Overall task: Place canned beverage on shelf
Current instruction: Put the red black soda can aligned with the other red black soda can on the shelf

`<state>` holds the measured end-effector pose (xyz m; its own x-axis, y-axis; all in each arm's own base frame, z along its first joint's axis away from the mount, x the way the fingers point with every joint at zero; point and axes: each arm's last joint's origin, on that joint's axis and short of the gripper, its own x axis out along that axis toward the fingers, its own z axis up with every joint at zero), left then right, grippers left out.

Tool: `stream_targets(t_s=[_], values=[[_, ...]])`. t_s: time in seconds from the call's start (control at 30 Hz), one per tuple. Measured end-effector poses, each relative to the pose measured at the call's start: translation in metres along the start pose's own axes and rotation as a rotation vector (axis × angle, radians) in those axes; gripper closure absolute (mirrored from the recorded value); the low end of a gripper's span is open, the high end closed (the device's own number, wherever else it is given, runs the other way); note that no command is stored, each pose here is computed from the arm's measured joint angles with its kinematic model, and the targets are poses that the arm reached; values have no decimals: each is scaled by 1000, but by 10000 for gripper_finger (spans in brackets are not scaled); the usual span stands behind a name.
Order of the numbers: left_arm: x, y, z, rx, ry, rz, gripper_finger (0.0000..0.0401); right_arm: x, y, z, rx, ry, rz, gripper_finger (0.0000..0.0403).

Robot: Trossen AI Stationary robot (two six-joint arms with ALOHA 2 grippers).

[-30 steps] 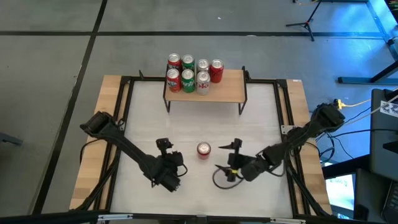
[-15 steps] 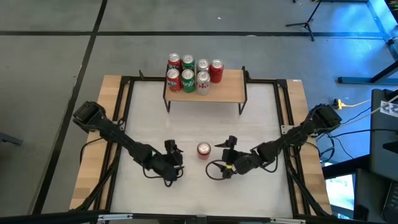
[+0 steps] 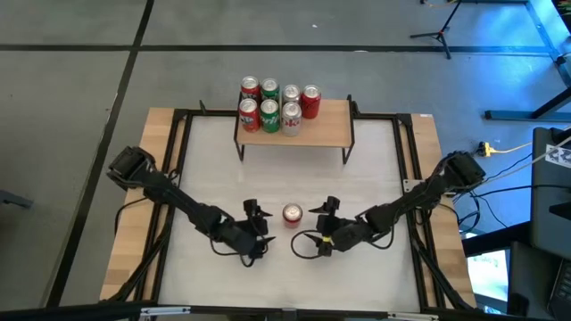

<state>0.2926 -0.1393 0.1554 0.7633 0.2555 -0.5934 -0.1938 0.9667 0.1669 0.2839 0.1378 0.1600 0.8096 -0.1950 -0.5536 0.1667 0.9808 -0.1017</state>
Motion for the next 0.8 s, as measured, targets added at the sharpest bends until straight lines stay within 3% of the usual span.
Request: stream_targets(t_s=[0.27,0.43,0.8], values=[[32,12,-12,8,81,9,77,21,2,-20,-43,36,-110,45],[46,10,-14,19,44,-25,79,25,2,-22,-46,3,-183,45],[52,6,-8,13,-8,-149,79,31,-6,-18,-36,18,-156,45]])
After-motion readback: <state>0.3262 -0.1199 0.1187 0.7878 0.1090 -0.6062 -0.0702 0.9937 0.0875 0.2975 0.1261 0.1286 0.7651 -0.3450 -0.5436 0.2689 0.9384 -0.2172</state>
